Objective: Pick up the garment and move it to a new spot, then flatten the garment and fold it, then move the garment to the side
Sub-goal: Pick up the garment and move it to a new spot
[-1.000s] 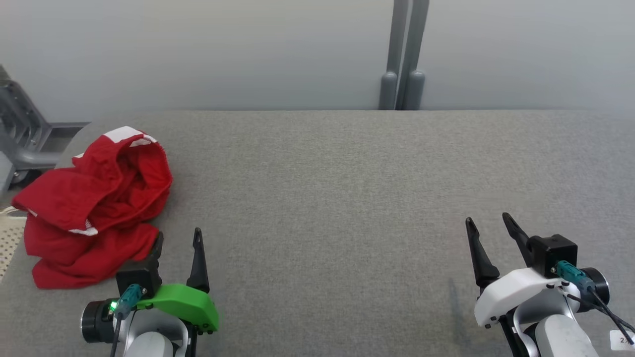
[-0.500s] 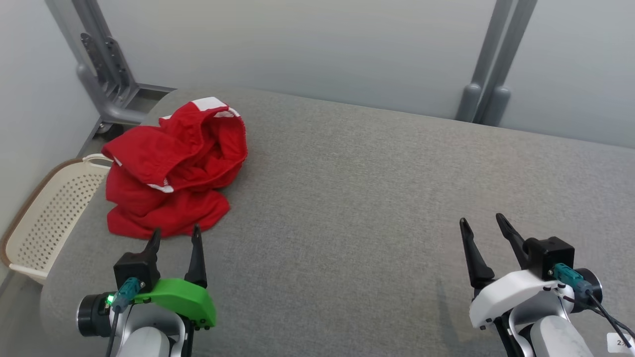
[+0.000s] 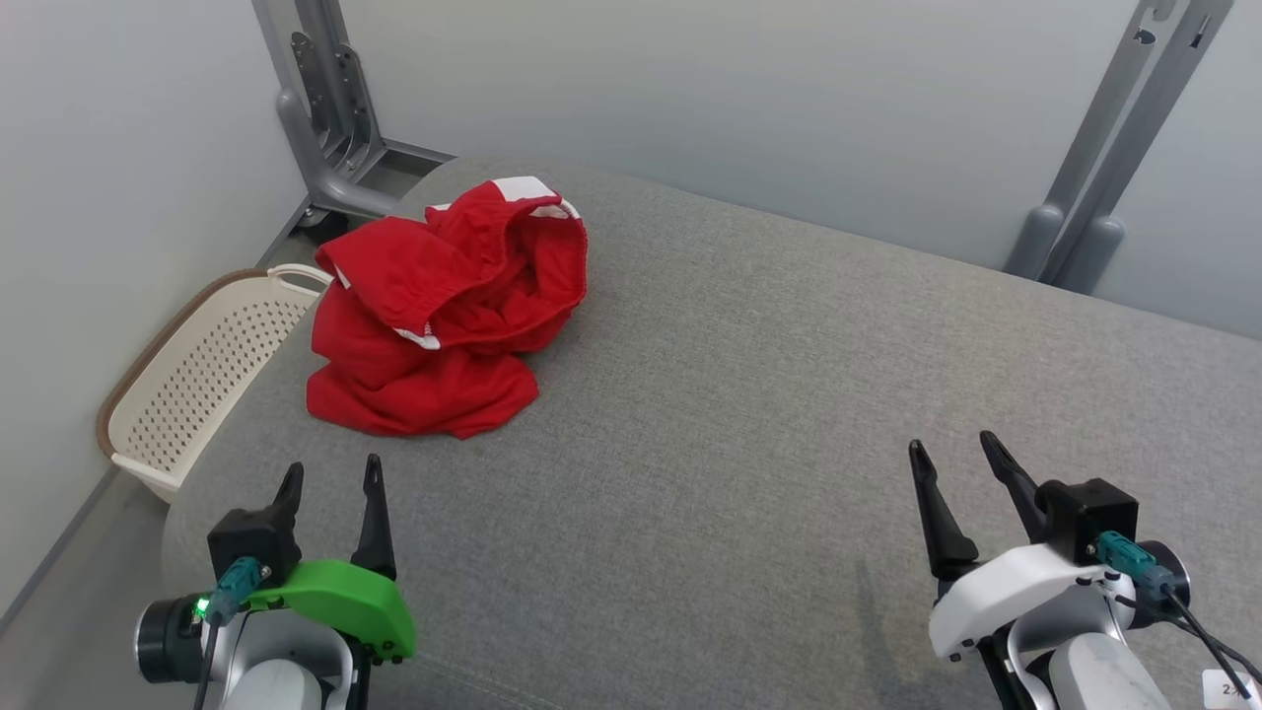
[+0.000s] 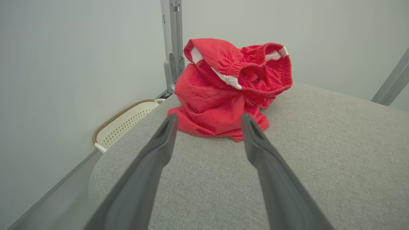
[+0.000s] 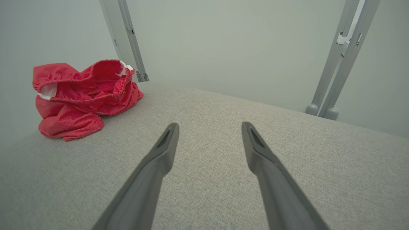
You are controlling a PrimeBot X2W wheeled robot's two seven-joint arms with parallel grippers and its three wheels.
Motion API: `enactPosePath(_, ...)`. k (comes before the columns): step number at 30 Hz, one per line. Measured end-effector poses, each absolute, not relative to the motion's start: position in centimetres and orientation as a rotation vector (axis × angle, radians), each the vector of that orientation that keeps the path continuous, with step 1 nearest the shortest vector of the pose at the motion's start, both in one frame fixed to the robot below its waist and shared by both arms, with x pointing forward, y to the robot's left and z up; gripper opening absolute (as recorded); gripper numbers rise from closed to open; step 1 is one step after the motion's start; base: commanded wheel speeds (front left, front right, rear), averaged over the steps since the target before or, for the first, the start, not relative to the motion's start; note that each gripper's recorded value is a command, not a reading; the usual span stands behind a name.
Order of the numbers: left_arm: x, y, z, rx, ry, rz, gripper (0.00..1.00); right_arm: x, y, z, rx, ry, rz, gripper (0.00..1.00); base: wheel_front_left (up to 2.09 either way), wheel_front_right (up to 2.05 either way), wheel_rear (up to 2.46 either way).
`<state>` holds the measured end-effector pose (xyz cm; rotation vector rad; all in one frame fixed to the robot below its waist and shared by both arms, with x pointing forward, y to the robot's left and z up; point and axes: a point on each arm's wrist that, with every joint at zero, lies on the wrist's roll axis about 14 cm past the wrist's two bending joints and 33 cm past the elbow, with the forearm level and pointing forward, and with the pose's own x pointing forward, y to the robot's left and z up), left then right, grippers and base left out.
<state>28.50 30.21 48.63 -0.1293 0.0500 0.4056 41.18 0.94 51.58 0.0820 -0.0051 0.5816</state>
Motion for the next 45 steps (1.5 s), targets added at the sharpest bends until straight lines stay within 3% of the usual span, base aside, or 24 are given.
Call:
enactPosePath(5,29.1,30.4,48.2,-0.206,0.120,0.413,1.00,41.3,1.4,51.6,0.080,-0.005,0.593,1.00,0.00,0.00,0.00)
enactPosePath(14,36.1,32.0,51.4,-0.296,0.272,0.403,1.00,41.6,5.0,52.0,0.018,0.003,0.702,1.00,0.00,0.00,0.00)
enactPosePath(22,41.8,34.1,52.4,-0.205,0.445,0.434,1.00,43.6,5.4,51.5,-0.009,0.006,0.723,1.00,0.00,0.00,0.00)
enactPosePath(32,44.8,35.2,45.5,-0.100,0.782,0.498,1.00,45.8,2.4,47.2,-0.012,0.104,0.673,1.00,0.00,0.00,0.00)
enactPosePath(33,45.2,34.9,45.1,-0.097,0.794,0.493,0.83,46.0,2.1,46.7,-0.011,0.115,0.666,1.00,0.00,0.00,0.00)
enactPosePath(34,45.7,34.6,44.7,-0.090,0.798,0.485,0.36,46.0,1.8,46.3,-0.009,0.126,0.659,1.00,0.00,0.00,0.00)
enactPosePath(35,46.1,34.4,44.5,-0.084,0.798,0.476,0.00,46.1,1.5,45.9,-0.009,0.135,0.651,1.00,0.00,0.00,0.00)
enactPosePath(40,47.2,33.0,43.7,-0.073,0.805,0.437,0.00,46.0,0.8,45.0,0.001,0.163,0.632,1.00,0.00,0.00,0.00)
enactPosePath(45,48.1,32.5,46.1,-0.060,0.697,0.417,0.00,45.5,1.0,45.9,0.008,0.145,0.633,1.00,0.00,0.00,0.00)
